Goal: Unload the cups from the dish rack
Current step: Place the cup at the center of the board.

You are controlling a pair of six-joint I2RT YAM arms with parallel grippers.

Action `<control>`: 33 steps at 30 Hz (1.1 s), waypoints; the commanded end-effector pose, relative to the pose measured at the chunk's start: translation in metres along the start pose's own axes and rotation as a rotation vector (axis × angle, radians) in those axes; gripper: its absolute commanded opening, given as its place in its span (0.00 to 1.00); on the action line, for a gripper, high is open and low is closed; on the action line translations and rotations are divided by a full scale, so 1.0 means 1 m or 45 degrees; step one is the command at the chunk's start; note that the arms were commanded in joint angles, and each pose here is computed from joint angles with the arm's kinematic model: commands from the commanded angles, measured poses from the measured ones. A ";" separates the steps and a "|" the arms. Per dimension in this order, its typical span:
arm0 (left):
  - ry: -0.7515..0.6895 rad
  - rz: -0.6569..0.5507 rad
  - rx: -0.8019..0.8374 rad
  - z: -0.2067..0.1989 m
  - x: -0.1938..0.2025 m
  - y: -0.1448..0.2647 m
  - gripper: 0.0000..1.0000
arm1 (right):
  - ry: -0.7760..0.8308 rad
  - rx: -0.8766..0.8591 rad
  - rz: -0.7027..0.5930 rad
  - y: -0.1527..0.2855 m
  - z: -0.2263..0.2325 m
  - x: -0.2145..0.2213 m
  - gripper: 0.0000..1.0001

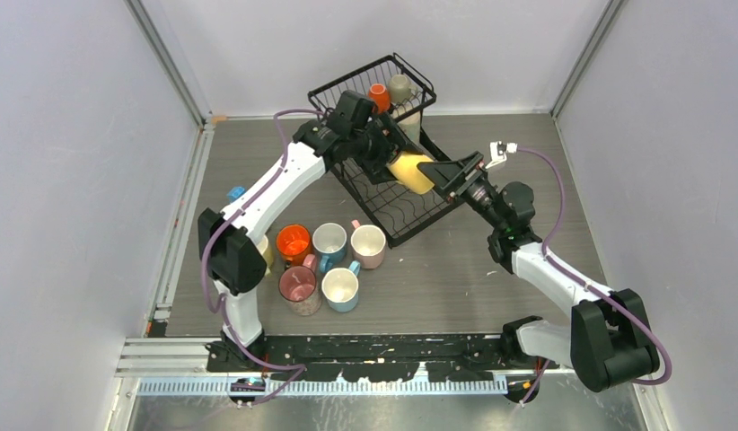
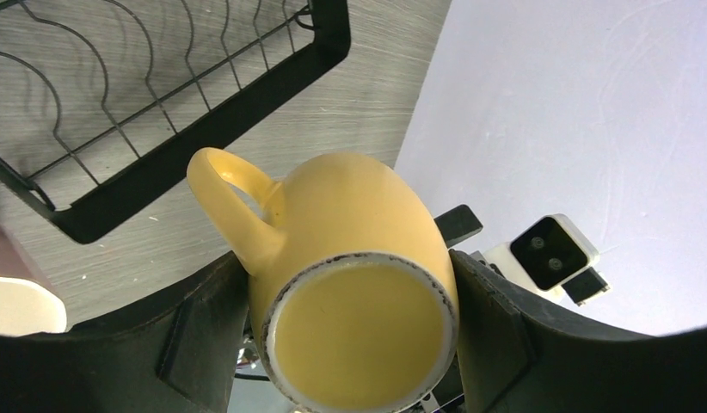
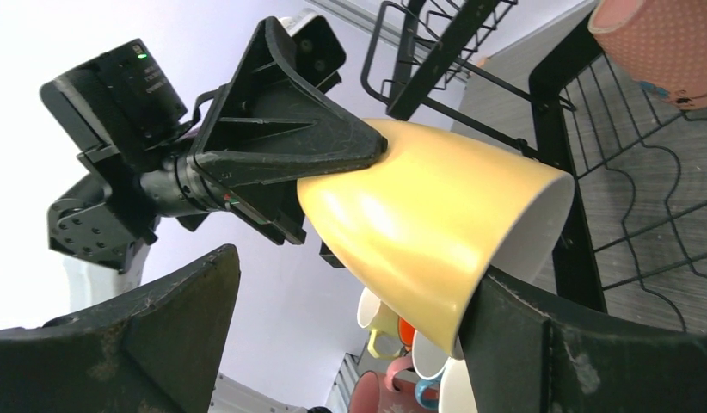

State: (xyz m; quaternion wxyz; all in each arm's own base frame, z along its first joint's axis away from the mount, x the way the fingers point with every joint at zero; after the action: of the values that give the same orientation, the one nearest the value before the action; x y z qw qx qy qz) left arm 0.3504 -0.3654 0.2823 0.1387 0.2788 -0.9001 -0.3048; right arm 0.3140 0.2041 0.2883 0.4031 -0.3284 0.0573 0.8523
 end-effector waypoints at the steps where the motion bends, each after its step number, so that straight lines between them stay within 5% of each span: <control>1: -0.021 0.065 0.260 -0.050 0.015 0.038 0.00 | 0.052 -0.207 -0.067 0.001 0.043 -0.015 0.90; 16: 0.020 0.131 0.289 -0.050 0.021 0.035 0.00 | 0.056 -0.238 -0.077 0.003 0.052 -0.017 0.40; 23: 0.026 0.145 0.301 -0.048 0.024 0.036 0.00 | 0.063 -0.224 -0.086 0.004 0.053 -0.020 0.04; 26: 0.012 0.145 0.312 -0.048 0.025 0.038 0.00 | 0.074 -0.215 -0.093 0.005 0.055 -0.021 0.01; 28: -0.004 0.140 0.317 -0.048 0.024 0.040 0.06 | 0.081 -0.205 -0.098 0.005 0.055 -0.023 0.01; 33: -0.070 0.125 0.360 -0.050 0.025 0.046 0.46 | 0.100 -0.183 -0.119 0.006 0.058 -0.029 0.01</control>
State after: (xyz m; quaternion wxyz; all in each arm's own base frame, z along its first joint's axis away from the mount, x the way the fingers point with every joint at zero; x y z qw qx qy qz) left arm 0.3451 -0.3786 0.3021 0.1824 0.2582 -0.9213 -0.2264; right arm 0.3031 0.2065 0.3072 0.4025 -0.3454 0.0317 0.8472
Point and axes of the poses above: each gripper's point midway between its finger pads, its own y axis back along the fingers, its own z axis along the line the jaws close on, x = y × z, the point moved 1 cm from there along y, back along the fingers, and after that the axes turned 12 degrees about y, right-handed, at the moved point
